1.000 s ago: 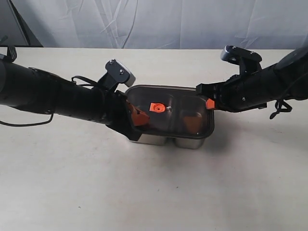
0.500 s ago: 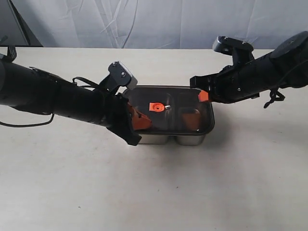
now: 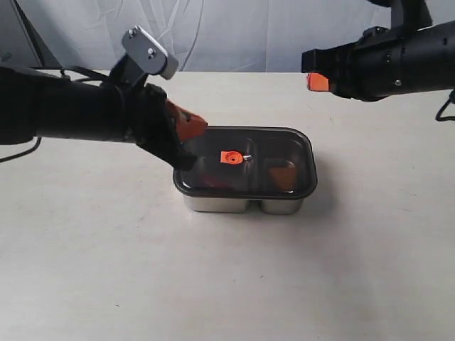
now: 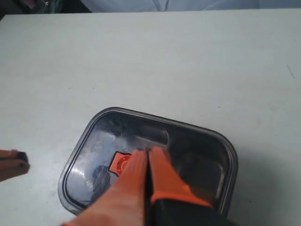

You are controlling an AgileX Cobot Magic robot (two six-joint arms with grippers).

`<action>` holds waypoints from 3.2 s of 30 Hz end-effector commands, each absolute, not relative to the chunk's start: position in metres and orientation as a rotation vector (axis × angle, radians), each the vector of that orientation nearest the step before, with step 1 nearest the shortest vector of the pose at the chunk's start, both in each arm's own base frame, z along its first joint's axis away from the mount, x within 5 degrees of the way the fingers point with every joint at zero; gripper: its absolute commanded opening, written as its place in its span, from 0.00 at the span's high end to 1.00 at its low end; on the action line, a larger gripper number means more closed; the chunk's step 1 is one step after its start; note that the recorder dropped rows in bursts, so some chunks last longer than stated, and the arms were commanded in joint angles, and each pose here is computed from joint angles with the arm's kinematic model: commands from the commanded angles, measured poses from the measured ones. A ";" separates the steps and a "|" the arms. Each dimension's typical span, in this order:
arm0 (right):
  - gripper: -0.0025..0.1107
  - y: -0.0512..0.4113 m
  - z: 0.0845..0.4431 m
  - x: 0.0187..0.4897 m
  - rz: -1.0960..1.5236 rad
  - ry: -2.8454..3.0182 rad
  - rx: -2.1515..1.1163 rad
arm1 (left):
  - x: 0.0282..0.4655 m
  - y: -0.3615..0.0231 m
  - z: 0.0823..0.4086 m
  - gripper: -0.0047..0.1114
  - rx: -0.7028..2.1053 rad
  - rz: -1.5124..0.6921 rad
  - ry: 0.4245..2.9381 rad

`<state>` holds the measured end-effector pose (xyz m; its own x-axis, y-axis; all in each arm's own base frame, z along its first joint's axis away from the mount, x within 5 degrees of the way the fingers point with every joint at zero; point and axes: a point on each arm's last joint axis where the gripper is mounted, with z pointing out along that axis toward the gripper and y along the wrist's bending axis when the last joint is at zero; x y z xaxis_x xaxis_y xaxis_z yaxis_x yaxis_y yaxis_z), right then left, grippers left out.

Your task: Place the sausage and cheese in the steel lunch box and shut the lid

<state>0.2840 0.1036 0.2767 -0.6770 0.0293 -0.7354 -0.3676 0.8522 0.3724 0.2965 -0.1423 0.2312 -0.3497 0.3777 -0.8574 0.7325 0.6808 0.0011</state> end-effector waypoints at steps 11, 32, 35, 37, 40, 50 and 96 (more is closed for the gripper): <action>0.99 0.065 0.256 0.137 0.616 2.107 -0.257 | 0.136 -0.110 0.332 0.96 0.847 -0.825 1.630; 0.99 0.080 0.228 0.077 1.000 2.308 -0.543 | 0.039 -0.085 0.312 0.96 0.855 -0.992 1.497; 0.99 0.080 0.228 0.077 1.000 2.308 -0.543 | 0.040 -0.085 0.312 0.96 0.852 -0.990 1.497; 0.99 0.080 0.228 0.077 1.000 2.308 -0.543 | 0.040 -0.085 0.312 0.96 0.852 -0.990 1.497; 0.99 0.080 0.228 0.077 1.000 2.308 -0.543 | 0.040 -0.085 0.312 0.96 0.852 -0.990 1.497; 0.99 0.080 0.228 0.077 0.992 2.311 -0.552 | 0.062 -0.060 0.301 0.96 0.245 -0.941 1.516; 0.99 0.080 0.228 0.077 0.984 2.311 -0.551 | 0.052 -0.028 0.249 0.96 -0.186 -0.805 1.452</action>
